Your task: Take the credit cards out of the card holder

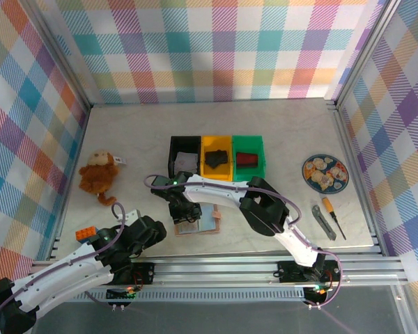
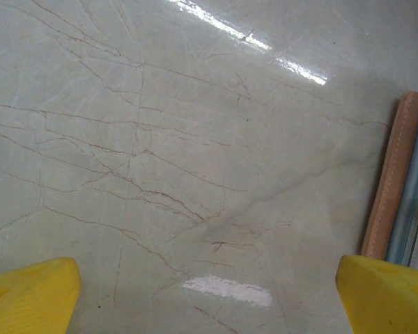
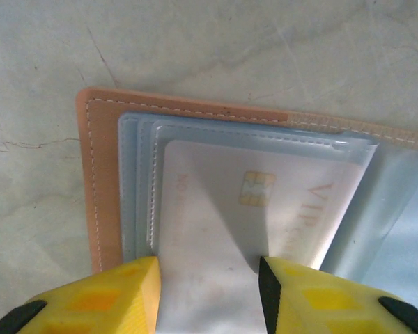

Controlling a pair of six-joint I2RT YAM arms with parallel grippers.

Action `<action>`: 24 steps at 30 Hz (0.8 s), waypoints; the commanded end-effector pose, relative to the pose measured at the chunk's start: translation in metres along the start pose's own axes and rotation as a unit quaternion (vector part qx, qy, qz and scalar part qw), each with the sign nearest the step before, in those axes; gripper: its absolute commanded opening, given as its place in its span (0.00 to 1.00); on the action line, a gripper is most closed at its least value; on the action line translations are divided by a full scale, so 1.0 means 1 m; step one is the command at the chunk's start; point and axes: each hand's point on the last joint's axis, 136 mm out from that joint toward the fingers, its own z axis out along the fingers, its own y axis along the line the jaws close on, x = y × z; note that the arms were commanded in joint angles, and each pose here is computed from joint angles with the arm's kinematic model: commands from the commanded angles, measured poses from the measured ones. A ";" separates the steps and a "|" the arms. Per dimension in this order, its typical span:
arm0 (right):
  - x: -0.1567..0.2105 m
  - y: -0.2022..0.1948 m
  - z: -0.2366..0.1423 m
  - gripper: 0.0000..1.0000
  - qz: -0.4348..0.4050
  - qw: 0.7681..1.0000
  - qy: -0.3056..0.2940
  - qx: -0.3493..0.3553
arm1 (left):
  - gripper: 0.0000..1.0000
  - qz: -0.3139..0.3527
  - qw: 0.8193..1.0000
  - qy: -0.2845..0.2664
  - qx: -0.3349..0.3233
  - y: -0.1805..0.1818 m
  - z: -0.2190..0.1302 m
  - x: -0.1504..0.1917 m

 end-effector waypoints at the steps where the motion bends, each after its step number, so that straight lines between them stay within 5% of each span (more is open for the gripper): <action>1: 0.005 -0.001 0.005 0.41 -0.006 1.000 0.014 0.011 | 0.95 0.011 1.000 0.002 0.001 -0.002 0.003 0.002; 24: 0.002 -0.006 0.004 0.52 -0.010 0.999 0.001 0.031 | 0.95 0.009 1.000 0.004 0.003 -0.003 0.004 0.003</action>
